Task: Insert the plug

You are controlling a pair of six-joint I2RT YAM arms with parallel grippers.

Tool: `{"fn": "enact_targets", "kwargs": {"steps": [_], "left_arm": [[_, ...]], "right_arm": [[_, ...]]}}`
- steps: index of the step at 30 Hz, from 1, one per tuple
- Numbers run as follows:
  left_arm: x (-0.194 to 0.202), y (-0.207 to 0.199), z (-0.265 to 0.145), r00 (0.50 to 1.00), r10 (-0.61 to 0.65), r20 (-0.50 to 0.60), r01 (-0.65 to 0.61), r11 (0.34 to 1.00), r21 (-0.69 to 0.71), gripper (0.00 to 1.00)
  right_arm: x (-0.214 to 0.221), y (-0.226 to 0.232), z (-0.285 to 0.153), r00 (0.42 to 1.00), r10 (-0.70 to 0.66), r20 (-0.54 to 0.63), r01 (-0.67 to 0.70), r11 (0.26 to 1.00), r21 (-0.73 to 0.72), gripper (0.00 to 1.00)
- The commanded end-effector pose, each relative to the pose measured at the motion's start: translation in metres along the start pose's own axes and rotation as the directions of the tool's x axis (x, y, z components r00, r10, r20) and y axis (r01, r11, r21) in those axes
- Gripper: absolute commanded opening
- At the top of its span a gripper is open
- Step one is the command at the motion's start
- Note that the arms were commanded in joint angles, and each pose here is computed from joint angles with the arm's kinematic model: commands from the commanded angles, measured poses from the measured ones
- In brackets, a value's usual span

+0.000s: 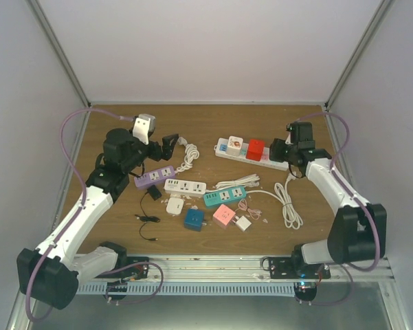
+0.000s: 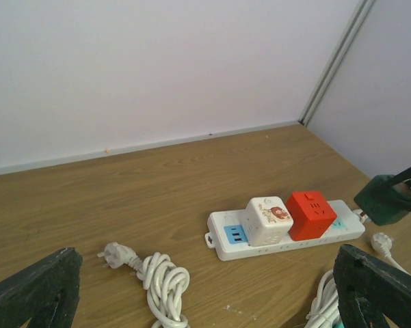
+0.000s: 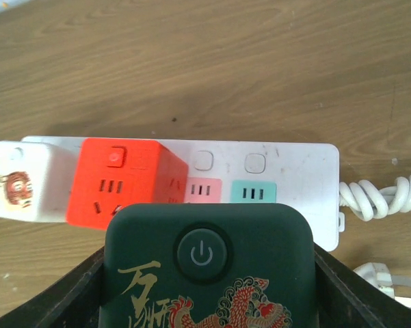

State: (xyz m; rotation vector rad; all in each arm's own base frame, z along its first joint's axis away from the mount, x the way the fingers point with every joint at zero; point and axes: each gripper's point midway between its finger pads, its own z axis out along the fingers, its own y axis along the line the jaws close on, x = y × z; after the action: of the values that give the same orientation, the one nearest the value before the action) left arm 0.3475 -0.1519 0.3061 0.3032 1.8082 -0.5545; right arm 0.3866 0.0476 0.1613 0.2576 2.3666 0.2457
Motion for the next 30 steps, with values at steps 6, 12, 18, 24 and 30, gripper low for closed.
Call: {"fn": "enact_targets", "kwargs": {"steps": [6,12,18,24,30], "left_arm": [[-0.02,-0.009,-0.01,0.995,0.035,0.097,-0.041,0.998,0.053,0.99],[-0.018,-0.012,-0.009,0.995,0.045,0.093,-0.052,0.996,0.076,0.99],[-0.015,-0.01,-0.008,0.995,0.044,0.09,-0.051,0.996,0.073,0.99],[-0.012,-0.013,-0.004,0.996,0.042,0.077,-0.05,0.994,0.099,0.99],[-0.009,-0.011,-0.002,0.997,0.05,0.064,-0.056,0.994,0.099,0.99]], "right_arm": [[-0.022,-0.011,0.023,1.0,0.002,0.024,-0.004,0.997,0.075,0.46],[-0.024,-0.017,0.036,1.0,-0.012,-0.001,0.012,0.998,0.066,0.48],[-0.01,-0.019,0.049,0.999,-0.008,-0.046,0.011,0.999,0.053,0.48],[-0.002,-0.02,0.056,0.998,-0.012,-0.054,0.014,0.999,0.042,0.48],[-0.001,-0.025,0.064,0.998,-0.016,-0.063,0.02,0.998,0.067,0.48]]}}
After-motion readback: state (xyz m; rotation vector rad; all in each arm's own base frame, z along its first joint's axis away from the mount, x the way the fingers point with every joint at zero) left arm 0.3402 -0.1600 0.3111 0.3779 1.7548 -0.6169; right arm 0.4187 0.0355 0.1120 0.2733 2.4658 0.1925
